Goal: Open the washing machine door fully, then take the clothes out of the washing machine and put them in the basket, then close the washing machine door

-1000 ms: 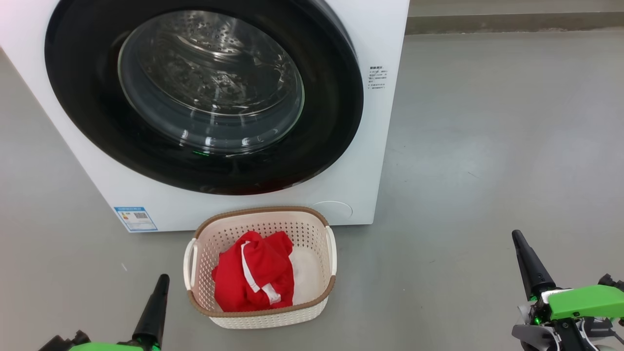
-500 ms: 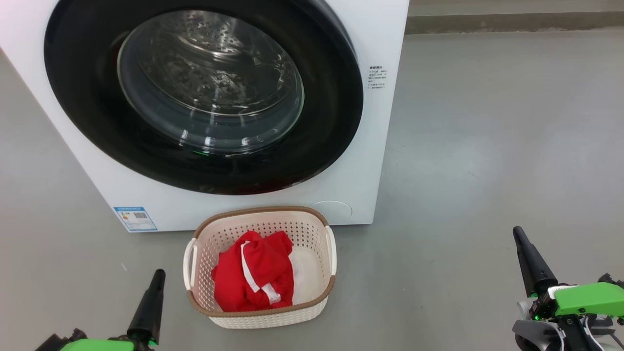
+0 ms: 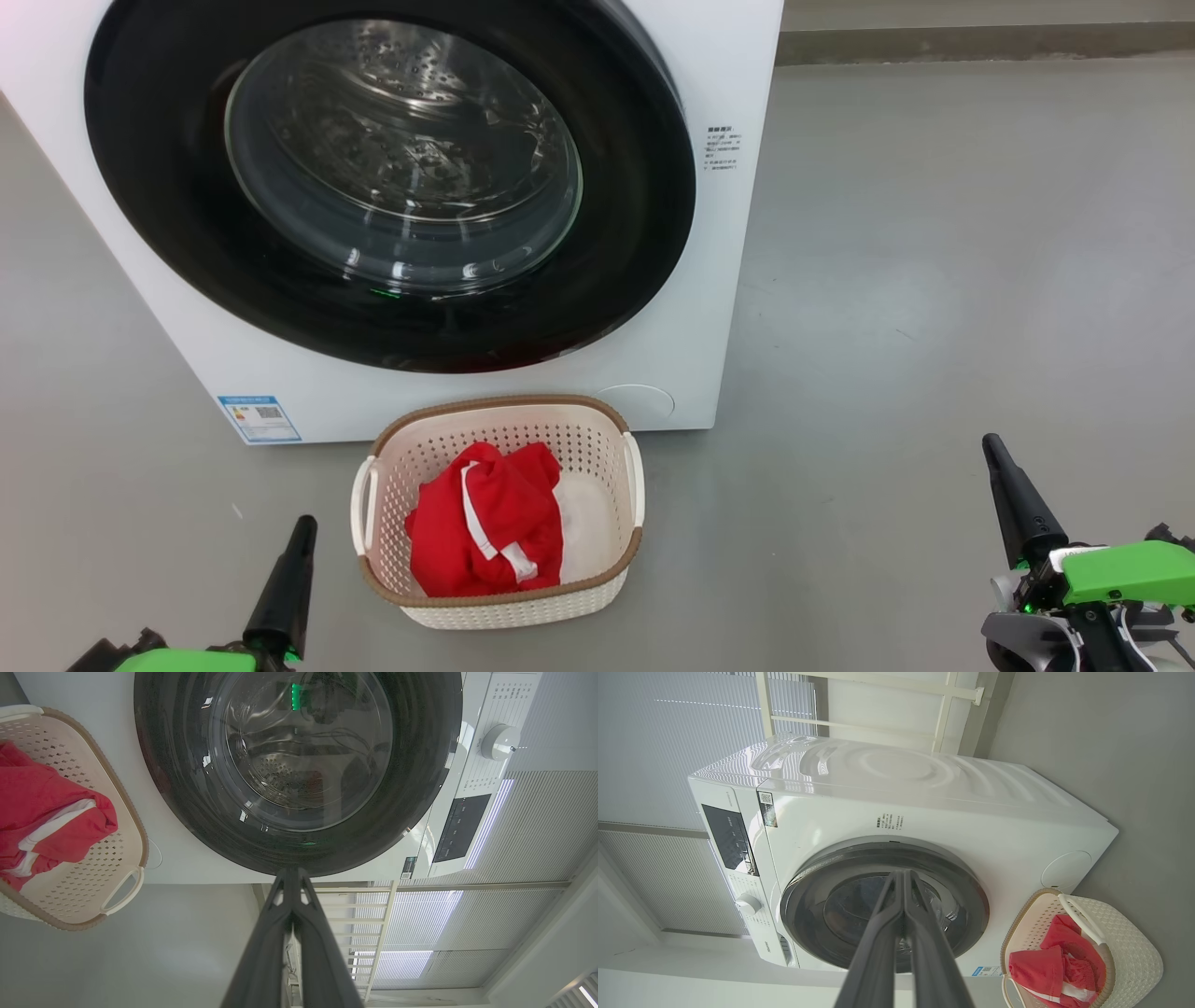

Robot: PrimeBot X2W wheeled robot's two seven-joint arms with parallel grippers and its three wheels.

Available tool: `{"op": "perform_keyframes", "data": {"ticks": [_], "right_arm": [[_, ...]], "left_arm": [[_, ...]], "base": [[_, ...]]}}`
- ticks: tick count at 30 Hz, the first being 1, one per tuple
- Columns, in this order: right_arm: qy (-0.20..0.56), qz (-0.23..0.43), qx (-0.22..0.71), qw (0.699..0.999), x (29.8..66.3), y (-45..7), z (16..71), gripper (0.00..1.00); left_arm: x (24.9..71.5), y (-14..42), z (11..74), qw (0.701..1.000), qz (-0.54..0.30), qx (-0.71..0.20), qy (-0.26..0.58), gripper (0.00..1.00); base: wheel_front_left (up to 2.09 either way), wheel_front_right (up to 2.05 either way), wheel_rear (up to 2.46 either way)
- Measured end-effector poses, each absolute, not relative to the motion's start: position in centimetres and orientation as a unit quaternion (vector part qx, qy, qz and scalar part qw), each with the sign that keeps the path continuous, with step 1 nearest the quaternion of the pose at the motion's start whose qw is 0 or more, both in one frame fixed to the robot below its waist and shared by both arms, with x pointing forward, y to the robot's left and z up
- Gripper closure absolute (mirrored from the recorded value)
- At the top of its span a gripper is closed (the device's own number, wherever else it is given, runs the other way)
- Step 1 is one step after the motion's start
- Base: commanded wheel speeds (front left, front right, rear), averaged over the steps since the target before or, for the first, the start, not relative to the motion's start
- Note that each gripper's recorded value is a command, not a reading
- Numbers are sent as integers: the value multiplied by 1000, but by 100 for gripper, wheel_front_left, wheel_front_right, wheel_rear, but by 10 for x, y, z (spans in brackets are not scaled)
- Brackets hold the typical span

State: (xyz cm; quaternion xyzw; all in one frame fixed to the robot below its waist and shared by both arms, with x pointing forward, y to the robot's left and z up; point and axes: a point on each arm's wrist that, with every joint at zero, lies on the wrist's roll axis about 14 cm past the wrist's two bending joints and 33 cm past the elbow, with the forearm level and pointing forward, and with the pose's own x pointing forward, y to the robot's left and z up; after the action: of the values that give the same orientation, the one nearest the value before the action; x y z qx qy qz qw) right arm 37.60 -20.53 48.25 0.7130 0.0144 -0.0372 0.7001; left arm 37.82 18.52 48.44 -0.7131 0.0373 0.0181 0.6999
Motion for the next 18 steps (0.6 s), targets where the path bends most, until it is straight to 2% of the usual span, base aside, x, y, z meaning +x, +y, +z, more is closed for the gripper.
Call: {"op": "perform_keyframes", "data": {"ticks": [18], "right_arm": [[14,-37,713,700,376,-205,482,100]], "left_arm": [[378,186,484,700,19,-713,37,100]], "base": [[0,0,0]]}}
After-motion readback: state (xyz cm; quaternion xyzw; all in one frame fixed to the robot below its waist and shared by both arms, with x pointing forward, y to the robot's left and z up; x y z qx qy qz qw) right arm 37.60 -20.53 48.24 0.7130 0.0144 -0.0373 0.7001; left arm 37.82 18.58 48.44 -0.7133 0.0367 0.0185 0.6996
